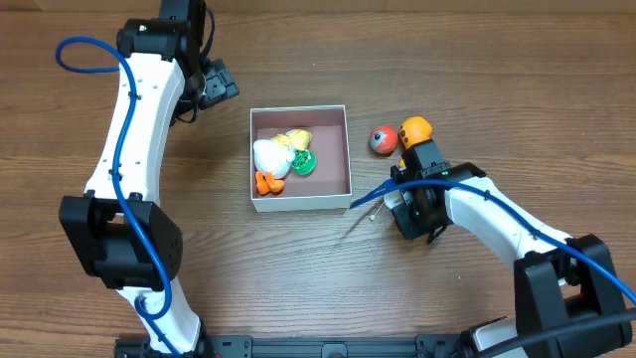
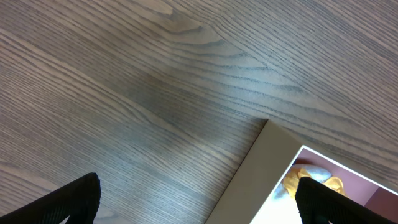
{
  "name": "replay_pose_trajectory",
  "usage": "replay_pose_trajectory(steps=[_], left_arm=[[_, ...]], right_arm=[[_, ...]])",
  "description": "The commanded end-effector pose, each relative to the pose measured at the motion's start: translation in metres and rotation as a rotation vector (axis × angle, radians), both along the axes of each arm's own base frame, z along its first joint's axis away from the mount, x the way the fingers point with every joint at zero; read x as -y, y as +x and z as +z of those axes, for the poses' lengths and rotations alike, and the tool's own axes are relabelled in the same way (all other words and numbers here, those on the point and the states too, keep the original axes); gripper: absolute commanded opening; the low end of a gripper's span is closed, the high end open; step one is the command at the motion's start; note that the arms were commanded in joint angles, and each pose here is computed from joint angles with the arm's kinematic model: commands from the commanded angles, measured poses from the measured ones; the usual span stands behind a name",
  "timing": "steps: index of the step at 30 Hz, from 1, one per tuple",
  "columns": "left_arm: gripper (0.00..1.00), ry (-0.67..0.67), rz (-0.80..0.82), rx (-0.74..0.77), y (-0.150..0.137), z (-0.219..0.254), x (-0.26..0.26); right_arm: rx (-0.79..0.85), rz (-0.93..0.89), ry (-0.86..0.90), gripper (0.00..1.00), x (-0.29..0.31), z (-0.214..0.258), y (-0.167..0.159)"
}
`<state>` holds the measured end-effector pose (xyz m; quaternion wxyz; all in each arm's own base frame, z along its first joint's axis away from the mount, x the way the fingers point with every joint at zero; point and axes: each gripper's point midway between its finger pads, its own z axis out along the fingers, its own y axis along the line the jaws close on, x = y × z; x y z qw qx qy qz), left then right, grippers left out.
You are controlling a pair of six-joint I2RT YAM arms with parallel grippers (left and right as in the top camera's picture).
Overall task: Pack container
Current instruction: 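Lift the paddle toy and carry it over the box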
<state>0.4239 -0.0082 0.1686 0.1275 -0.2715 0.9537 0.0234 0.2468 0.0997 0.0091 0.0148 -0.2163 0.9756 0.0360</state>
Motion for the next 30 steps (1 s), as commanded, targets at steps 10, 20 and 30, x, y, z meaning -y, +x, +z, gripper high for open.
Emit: replay_pose_trajectory(steps=[10,20,30], left_arm=[[1.0,-0.015,0.017,0.033,0.0,0.012,0.001],[1.0,-0.015,0.017,0.033,0.0,0.012,0.001],[1.0,-0.015,0.017,0.033,0.0,0.012,0.001]], right_arm=[[0.203,0.017,0.082,0.06,-0.019,0.098,0.045],[0.364,0.342,0.196,0.14,-0.071,0.161,0.039],[0.573,0.725,0.283,0.1,-0.149,0.185,0.033]])
